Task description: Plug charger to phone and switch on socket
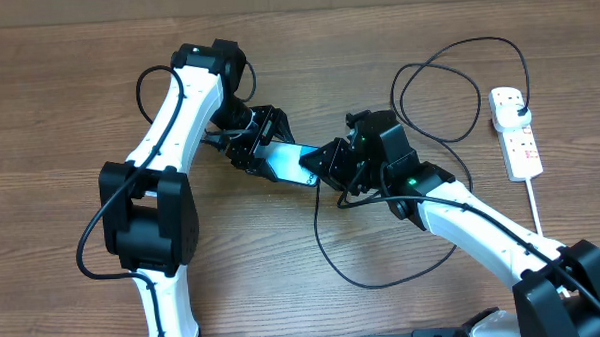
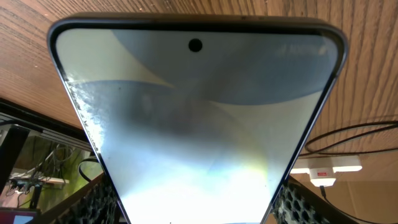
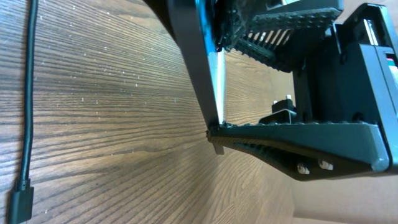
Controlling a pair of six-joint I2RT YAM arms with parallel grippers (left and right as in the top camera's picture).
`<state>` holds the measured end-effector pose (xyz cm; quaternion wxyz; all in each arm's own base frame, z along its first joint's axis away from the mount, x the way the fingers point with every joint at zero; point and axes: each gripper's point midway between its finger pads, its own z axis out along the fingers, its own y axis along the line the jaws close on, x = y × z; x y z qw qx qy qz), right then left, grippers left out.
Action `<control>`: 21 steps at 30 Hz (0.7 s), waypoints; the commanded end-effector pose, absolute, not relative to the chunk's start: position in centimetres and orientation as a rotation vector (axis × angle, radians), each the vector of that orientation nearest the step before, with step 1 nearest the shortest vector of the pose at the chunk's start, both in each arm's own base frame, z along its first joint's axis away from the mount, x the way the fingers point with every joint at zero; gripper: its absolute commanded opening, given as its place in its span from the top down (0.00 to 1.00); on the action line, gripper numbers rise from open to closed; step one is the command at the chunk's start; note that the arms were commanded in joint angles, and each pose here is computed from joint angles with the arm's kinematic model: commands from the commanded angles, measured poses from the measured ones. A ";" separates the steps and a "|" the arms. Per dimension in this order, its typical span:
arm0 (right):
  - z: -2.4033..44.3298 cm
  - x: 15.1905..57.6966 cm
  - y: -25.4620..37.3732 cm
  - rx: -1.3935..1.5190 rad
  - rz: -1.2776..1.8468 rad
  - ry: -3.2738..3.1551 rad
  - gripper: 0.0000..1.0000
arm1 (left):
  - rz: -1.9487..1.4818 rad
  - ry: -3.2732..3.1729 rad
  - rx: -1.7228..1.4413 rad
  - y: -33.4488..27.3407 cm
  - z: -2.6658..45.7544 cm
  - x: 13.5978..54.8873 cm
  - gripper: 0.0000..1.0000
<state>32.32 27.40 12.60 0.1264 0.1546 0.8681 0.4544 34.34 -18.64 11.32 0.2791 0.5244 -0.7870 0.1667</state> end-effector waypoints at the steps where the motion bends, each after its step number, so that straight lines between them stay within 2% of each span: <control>1: 13.1 32.9 27.6 0.465 1.322 2.506 0.88 | 0.517 -2.128 1.354 -19.5 12.7 34.6 0.40; 10: 13.3 33.1 27.7 0.462 1.326 2.494 0.94 | 0.521 -2.137 1.344 -19.5 12.7 34.6 0.39; 12: 13.4 33.2 27.6 0.462 1.327 2.489 0.95 | 0.520 -2.137 1.344 -19.5 12.7 34.6 0.34; 17: 13.4 33.5 27.3 0.472 1.324 2.480 0.96 | 0.518 -2.139 1.347 -19.4 12.6 34.6 0.07; 21: 13.5 34.2 26.4 0.502 1.322 2.467 0.96 | 0.521 -2.192 1.304 -19.1 12.4 34.7 0.00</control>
